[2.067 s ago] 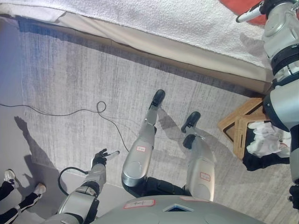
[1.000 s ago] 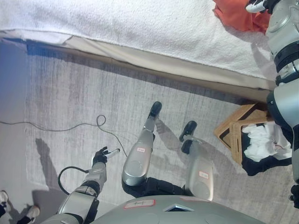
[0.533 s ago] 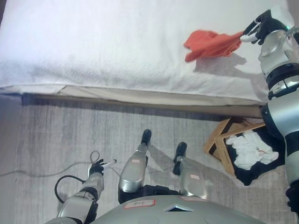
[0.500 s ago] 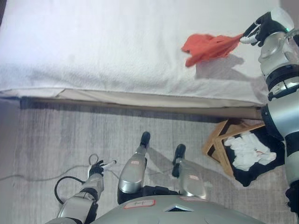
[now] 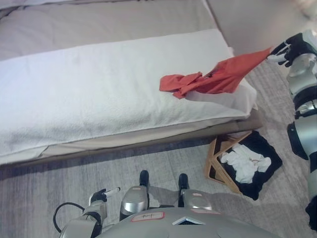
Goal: Put the clothes on the bed into the basket.
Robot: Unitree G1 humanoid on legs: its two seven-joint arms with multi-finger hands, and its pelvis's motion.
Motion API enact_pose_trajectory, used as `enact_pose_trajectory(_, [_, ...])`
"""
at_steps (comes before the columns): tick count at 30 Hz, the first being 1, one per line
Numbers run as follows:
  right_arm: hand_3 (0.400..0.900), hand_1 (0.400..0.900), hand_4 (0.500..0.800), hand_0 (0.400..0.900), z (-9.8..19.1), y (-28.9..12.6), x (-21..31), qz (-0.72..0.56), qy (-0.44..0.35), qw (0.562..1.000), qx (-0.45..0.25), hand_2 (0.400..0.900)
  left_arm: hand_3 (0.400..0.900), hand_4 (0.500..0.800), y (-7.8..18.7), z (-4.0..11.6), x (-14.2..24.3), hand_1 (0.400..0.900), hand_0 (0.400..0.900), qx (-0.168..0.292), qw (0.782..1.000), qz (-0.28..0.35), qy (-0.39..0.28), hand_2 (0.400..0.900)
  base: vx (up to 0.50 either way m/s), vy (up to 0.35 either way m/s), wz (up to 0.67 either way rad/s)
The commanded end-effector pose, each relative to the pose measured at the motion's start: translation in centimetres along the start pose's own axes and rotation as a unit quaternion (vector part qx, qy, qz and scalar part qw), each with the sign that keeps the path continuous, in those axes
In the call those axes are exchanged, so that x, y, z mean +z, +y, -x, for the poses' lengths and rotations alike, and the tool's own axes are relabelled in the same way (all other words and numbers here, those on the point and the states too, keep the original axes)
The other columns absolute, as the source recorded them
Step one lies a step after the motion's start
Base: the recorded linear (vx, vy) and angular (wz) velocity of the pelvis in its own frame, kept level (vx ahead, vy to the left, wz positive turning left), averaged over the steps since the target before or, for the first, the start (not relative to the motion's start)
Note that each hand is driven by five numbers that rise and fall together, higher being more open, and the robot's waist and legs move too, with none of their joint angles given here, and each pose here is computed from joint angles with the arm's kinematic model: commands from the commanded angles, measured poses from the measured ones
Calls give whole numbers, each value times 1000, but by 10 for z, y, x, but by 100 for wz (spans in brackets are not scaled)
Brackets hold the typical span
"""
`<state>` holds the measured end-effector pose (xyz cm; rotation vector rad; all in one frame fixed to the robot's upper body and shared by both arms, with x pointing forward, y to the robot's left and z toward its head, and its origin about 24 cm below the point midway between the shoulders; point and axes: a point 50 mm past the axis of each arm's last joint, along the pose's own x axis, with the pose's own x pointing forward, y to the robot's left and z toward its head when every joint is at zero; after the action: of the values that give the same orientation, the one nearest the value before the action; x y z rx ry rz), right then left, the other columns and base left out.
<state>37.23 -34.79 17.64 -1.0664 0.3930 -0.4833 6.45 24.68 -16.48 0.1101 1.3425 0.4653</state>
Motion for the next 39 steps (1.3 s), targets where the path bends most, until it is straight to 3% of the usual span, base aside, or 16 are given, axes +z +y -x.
enact_pose_trajectory(1, [400, 400, 500, 400, -1, -62, -5, 13, -15, 995, -95, 400, 900, 800, 16, -1, -20, 900, 900, 28, 998, -39, 39, 900, 13, -1, -31])
enact_pose_trajectory(24, [400, 400, 500, 400, 11, -110, -70, 22, 43, 987, -151, 400, 900, 800, 3, 0, -15, 900, 900, 7, 997, -75, 28, 900, 7, -1, -18])
enact_pose_trajectory(29, [400, 400, 500, 400, 8, -92, -62, 27, 23, 992, -120, 400, 900, 800, 0, 1, -16, 900, 900, 2, 997, -75, 29, 900, -2, -7, -3])
enact_pose_trajectory(39, [400, 400, 500, 400, 6, -19, -81, 12, 60, 998, 0, 400, 900, 800, -4, 1, -16, 900, 900, -10, 996, -87, 28, 900, -11, -17, 15])
